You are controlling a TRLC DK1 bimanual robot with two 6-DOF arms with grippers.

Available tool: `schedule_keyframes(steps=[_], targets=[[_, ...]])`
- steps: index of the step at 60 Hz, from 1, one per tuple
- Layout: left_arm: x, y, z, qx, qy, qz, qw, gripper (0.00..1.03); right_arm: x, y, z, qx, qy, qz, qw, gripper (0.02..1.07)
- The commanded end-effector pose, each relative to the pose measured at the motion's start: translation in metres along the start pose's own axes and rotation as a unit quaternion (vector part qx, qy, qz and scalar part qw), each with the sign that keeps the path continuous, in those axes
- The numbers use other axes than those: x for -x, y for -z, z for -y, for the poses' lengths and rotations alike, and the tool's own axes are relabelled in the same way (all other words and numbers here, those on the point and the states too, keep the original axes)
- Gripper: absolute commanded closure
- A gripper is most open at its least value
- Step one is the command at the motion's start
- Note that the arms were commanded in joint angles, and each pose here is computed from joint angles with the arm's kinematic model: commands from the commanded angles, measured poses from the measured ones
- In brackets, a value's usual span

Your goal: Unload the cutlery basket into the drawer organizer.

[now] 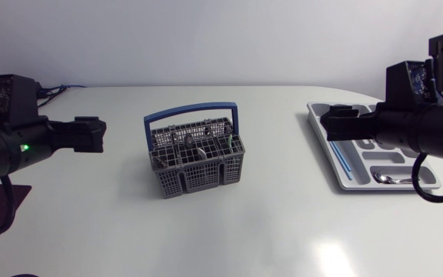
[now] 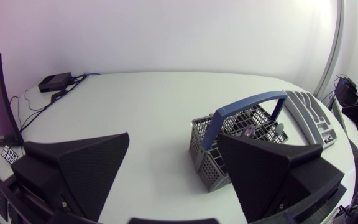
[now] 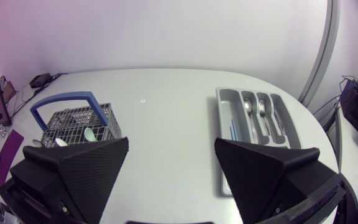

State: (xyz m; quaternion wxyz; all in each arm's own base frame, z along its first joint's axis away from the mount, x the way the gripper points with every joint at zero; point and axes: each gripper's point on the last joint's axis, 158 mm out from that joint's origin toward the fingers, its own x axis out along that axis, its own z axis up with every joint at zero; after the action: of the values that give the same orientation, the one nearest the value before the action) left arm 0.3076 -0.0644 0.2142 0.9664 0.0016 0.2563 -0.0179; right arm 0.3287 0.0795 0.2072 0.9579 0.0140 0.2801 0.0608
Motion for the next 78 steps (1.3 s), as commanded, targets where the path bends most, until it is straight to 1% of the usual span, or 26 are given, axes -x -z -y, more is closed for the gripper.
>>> schedule_keyframes(steps=[1,5,19,27,33,36,41,48,51,57,61,68,71,78], targets=[[0.003,-0.011,0.007,0.008,0.007,0.003,1.0,0.04,0.003,-0.01,-0.008,-0.022,-0.014,-0.003,1.0,0.07],[0.005,-0.01,0.014,0.004,0.014,-0.009,1.0,0.04,0.004,-0.014,-0.015,-0.026,-0.029,-0.006,0.999,0.07],[0.006,-0.012,0.031,-0.002,0.031,-0.026,0.999,0.04,0.0,-0.012,-0.032,-0.02,-0.041,-0.045,0.998,0.07],[0.002,-0.007,0.043,-0.01,0.04,-0.061,0.997,0.04,0.005,-0.014,-0.043,-0.015,-0.051,-0.06,0.997,0.07],[-0.002,0.004,0.058,-0.005,0.064,-0.108,0.992,0.04,0.01,-0.018,-0.054,-0.015,-0.06,-0.072,0.995,0.07],[-0.005,0.006,0.061,0.0,0.067,-0.124,0.99,0.04,0.013,-0.02,-0.06,-0.014,-0.066,-0.075,0.995,0.07],[-0.007,0.009,0.067,0.004,0.074,-0.141,0.987,0.04,0.019,-0.022,-0.07,-0.008,-0.079,-0.081,0.993,0.07],[-0.005,0.007,0.073,0.014,0.083,-0.147,0.985,0.04,0.025,-0.025,-0.082,-0.008,-0.1,-0.102,0.99,0.07],[-0.005,0.007,0.075,0.015,0.086,-0.15,0.985,0.04,0.027,-0.024,-0.088,-0.006,-0.113,-0.122,0.986,0.07],[-0.004,0.012,0.08,0.008,0.089,-0.162,0.983,0.04,0.028,-0.015,-0.106,0.005,-0.149,-0.178,0.973,0.07],[-0.004,0.016,0.085,0.001,0.093,-0.171,0.981,0.04,0.025,-0.011,-0.108,0.014,-0.147,-0.199,0.969,0.07],[-0.007,0.02,0.089,-0.003,0.096,-0.186,0.978,0.04,0.023,-0.008,-0.117,0.022,-0.156,-0.212,0.964,0.08],[-0.008,0.02,0.089,-0.003,0.096,-0.188,0.978,0.04,0.022,-0.006,-0.12,0.024,-0.16,-0.222,0.962,0.1],[-0.011,0.024,0.095,-0.004,0.102,-0.2,0.974,0.04,0.02,0.0,-0.125,0.025,-0.161,-0.255,0.953,0.11]])
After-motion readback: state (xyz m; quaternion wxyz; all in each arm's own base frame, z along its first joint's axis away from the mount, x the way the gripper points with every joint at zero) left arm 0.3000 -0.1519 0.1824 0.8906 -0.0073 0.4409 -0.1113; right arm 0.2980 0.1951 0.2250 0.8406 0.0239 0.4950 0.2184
